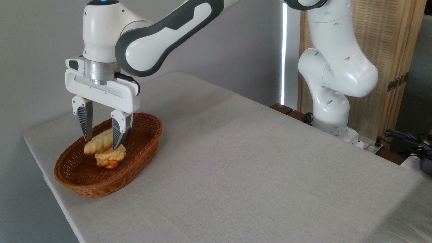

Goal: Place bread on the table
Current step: 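Close the gripper on the golden croissant inside the basket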

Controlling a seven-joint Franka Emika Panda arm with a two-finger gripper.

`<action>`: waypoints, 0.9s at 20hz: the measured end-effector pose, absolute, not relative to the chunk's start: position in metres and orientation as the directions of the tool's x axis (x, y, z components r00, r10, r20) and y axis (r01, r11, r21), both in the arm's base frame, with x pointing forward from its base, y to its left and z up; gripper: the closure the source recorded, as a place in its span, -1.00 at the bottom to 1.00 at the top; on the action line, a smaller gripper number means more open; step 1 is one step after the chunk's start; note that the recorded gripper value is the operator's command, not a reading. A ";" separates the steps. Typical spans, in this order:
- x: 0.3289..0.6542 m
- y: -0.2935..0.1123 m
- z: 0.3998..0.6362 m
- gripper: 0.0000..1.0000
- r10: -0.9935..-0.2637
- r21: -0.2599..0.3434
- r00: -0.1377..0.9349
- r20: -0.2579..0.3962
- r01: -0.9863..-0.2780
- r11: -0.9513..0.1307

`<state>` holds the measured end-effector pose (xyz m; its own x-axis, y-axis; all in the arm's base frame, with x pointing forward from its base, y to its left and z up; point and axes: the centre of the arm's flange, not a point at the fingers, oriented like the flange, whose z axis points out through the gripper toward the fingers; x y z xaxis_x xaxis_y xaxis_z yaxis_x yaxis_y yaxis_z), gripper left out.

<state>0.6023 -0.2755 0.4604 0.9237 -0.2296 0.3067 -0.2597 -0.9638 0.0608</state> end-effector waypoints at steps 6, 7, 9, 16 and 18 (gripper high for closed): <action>0.600 -0.283 0.438 -1.00 -0.337 -0.066 0.901 0.271 -0.332 -0.941; 0.599 -0.286 0.436 -1.00 -0.349 -0.074 0.898 0.269 -0.342 -0.937; 0.598 -0.289 0.434 -1.00 -0.357 -0.080 0.895 0.268 -0.349 -0.934; 0.599 -0.289 0.435 -0.69 -0.370 -0.099 0.888 0.272 -0.357 -0.929; 0.600 -0.287 0.438 -0.72 -0.370 -0.103 0.887 0.277 -0.355 -0.929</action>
<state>0.6004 -0.2869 0.4378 0.8869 -0.3696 0.2772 -0.3550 -0.9292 -0.1033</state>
